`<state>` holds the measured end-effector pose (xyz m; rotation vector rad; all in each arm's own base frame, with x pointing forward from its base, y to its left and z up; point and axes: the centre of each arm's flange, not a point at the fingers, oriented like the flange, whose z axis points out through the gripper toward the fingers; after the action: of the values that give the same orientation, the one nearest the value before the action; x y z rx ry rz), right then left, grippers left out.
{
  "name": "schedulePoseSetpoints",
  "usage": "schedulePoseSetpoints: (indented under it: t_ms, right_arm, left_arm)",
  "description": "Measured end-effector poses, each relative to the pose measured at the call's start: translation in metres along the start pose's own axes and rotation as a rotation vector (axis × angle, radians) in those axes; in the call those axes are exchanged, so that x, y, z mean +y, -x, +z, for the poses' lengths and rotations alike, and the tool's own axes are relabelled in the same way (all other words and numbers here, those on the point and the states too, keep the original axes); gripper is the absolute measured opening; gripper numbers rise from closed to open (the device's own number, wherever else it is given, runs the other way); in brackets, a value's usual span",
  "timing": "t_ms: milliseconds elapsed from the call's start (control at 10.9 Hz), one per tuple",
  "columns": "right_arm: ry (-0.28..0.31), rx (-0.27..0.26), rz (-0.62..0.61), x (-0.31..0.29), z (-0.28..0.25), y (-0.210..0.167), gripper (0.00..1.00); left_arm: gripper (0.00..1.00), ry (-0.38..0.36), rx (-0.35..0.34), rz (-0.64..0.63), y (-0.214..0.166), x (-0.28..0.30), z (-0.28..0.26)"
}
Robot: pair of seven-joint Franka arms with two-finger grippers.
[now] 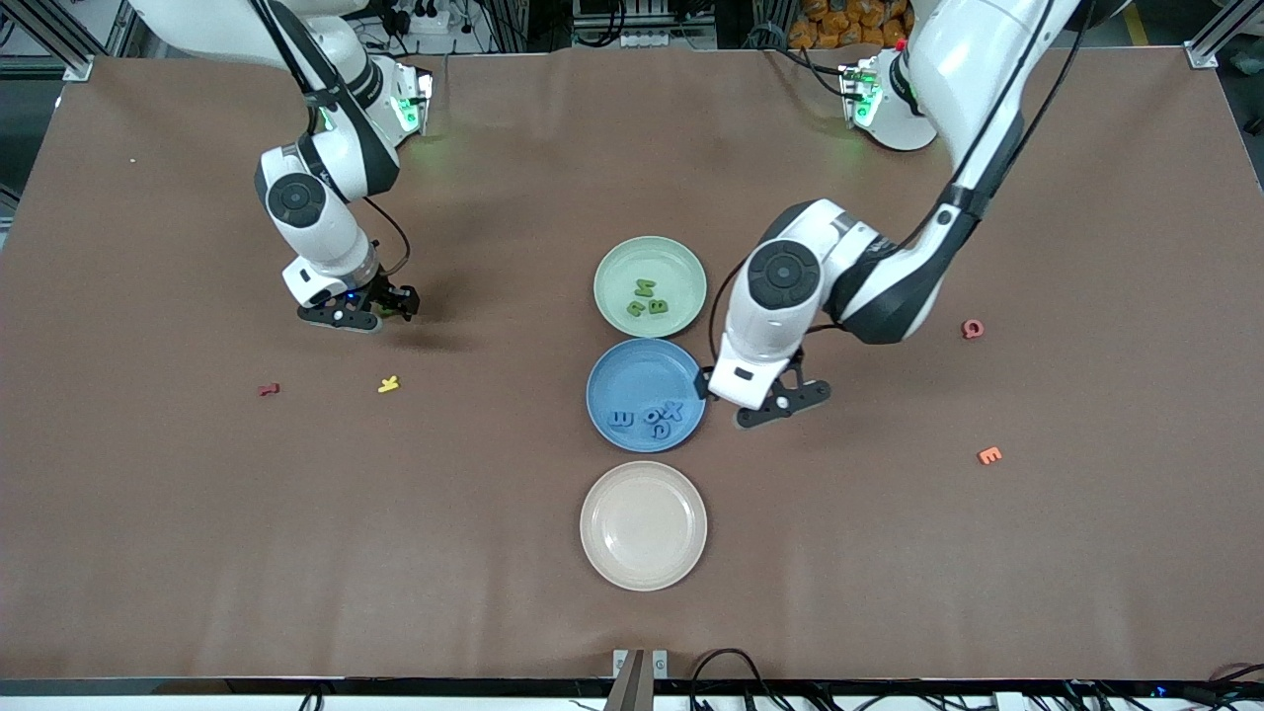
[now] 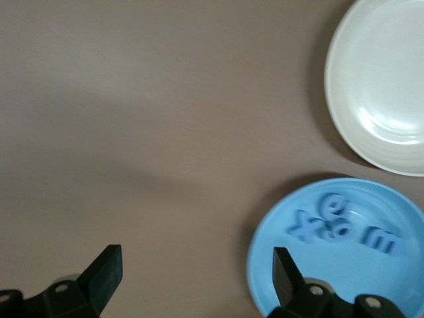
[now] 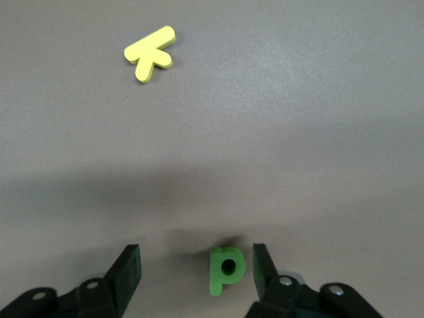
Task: Sort letters by color into matching plates
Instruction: 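Grasp the green P with the right gripper while the left gripper withdraws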
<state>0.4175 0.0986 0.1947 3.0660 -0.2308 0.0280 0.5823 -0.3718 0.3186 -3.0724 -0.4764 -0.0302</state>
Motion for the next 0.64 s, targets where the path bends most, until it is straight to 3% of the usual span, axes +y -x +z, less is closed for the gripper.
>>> schedulePoseSetpoints:
  t_ms: [92,368,644]
  right_arm:
    - [-0.001,-0.001,0.003,0.002,0.002,0.002,0.71]
    - [0.002,-0.009,0.022,0.012,0.005,0.002,0.68]
    - [0.006,-0.020,0.034,0.018,0.009,0.004,0.65]
  left_arm:
    - [1.00,-0.016,-0.002,0.015,-0.009,-0.012,-0.007]
    - [1.00,-0.049,-0.016,0.039,-0.033,-0.043,-0.026]
    - [1.00,-0.047,-0.100,0.073,-0.063,-0.094,-0.048]
